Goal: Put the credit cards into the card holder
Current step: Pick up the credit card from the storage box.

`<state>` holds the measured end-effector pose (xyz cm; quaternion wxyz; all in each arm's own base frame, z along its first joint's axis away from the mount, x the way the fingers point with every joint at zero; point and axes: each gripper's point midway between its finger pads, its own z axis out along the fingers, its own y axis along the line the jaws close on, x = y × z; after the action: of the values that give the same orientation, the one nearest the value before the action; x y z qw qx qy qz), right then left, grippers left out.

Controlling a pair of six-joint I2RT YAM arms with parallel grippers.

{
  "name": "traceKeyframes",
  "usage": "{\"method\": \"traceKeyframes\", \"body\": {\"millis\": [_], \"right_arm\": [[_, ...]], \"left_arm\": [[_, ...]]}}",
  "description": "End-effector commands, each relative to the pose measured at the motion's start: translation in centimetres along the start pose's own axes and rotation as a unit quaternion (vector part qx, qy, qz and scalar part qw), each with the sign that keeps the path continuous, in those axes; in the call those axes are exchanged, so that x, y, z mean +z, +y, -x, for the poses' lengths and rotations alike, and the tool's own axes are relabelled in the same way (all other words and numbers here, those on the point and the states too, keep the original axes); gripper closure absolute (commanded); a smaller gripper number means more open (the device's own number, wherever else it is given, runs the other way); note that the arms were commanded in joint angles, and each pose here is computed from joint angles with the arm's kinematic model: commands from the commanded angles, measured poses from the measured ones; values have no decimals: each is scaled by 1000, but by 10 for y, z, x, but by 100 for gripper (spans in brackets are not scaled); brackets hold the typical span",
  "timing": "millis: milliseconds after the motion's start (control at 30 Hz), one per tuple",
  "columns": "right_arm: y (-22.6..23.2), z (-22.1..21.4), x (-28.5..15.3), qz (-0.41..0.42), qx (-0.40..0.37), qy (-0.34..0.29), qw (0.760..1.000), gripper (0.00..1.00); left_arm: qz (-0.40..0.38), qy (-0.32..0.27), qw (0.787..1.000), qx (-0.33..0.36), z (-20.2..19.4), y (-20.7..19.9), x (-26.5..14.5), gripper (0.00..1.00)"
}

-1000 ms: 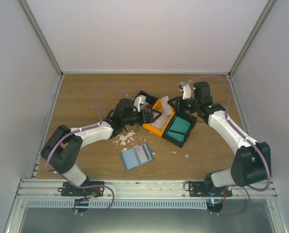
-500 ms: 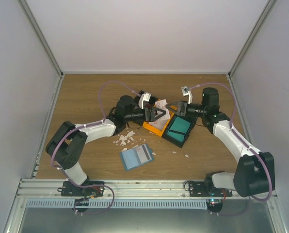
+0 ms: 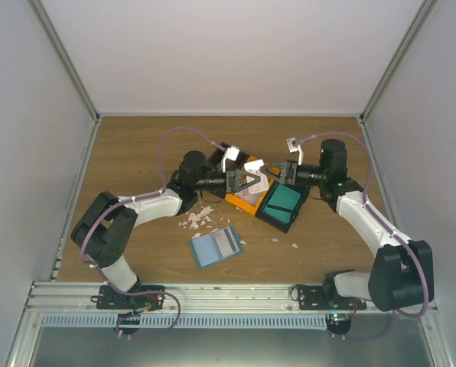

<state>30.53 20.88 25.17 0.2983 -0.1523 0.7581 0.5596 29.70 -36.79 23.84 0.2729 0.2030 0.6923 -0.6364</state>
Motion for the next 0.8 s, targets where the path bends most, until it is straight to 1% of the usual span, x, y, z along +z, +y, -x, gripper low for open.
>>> {"method": "traceKeyframes", "body": {"millis": [0,33,67,133,267,467,567,767], "right_arm": [[17,8,-8,9,-41,-13,999,67],[17,11,-9,5,-47,-17,999,61],[18,13,-9,2,-54,-20,998,58],[21,17,-10,-2,-64,-24,998,55],[25,17,-11,1,-82,-22,996,57],[38,1,-16,33,-110,-9,993,60],[48,-11,-20,55,-127,-4,990,60],[61,-33,-20,81,-146,7,986,57]], "left_arm": [[-31,5,998,46,-2,-20,-7,100],[-34,9,998,53,-4,-23,-9,100],[-39,12,997,61,-6,-26,-10,100],[-48,20,996,71,-10,-31,-12,100],[-69,33,993,89,-14,-44,-16,100],[-95,49,988,111,-14,-62,-21,100],[-99,55,986,118,-11,-68,-22,100],[-109,66,984,127,-4,-77,-22,100]]}}
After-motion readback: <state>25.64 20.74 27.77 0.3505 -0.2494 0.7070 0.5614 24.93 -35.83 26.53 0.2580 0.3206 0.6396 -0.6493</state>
